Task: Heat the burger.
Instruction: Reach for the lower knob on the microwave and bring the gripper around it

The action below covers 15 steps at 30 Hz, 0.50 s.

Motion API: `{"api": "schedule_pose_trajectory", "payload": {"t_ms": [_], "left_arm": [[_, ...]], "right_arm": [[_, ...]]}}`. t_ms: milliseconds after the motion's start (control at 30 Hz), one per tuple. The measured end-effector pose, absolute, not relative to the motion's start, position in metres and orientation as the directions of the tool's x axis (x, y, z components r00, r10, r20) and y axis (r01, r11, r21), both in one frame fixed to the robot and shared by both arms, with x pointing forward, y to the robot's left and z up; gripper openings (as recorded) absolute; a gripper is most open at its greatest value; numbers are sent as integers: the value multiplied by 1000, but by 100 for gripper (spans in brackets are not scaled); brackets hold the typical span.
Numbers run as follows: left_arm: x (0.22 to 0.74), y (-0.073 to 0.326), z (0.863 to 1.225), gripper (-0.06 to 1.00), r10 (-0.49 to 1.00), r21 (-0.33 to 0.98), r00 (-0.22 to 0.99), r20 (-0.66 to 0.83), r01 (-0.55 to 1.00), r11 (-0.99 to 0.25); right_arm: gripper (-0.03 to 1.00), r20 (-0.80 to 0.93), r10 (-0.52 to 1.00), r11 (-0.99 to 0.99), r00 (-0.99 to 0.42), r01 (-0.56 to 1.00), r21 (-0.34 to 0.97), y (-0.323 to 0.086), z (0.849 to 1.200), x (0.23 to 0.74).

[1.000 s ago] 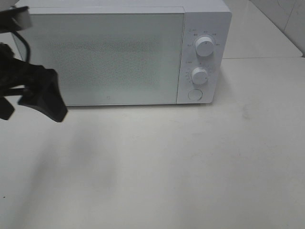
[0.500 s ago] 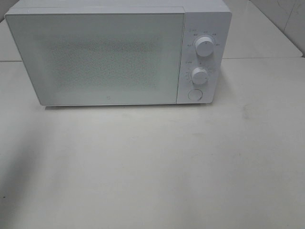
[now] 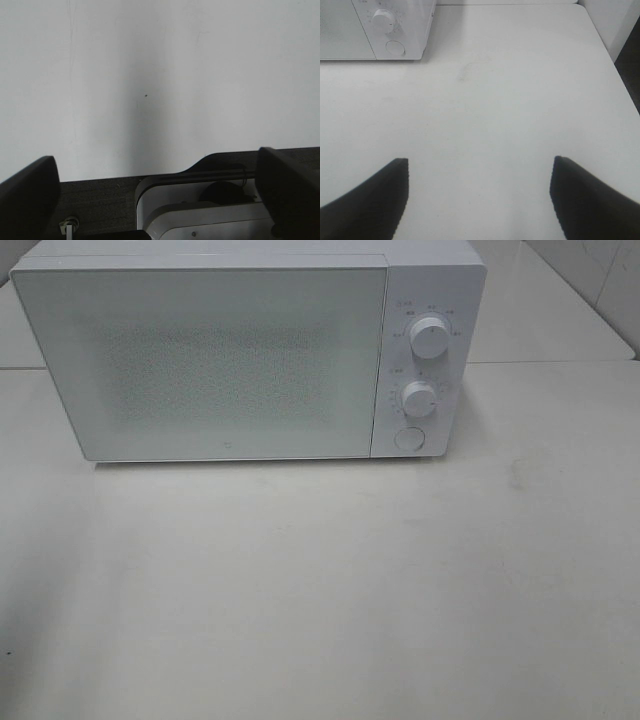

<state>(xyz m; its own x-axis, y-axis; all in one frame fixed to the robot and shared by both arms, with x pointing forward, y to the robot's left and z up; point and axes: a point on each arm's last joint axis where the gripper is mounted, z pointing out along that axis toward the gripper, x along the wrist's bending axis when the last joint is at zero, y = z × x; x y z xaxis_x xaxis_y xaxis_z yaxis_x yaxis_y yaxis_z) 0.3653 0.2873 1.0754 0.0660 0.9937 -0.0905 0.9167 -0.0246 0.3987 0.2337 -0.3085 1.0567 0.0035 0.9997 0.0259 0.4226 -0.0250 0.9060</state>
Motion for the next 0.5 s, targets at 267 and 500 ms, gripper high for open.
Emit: {"api": "schedule_pose_trajectory", "payload": {"t_ms": [267,500], "left_arm": [[331,293,1043,98,997,433,65,-44,901,-40],[306,295,1039,98,997,588,68,-34,808,-35]], "right_arm": [[76,26,1000,-25,3,423,906,-309,1057,234],[76,26,1000,-25,3,423,906,-309,1057,234]]}}
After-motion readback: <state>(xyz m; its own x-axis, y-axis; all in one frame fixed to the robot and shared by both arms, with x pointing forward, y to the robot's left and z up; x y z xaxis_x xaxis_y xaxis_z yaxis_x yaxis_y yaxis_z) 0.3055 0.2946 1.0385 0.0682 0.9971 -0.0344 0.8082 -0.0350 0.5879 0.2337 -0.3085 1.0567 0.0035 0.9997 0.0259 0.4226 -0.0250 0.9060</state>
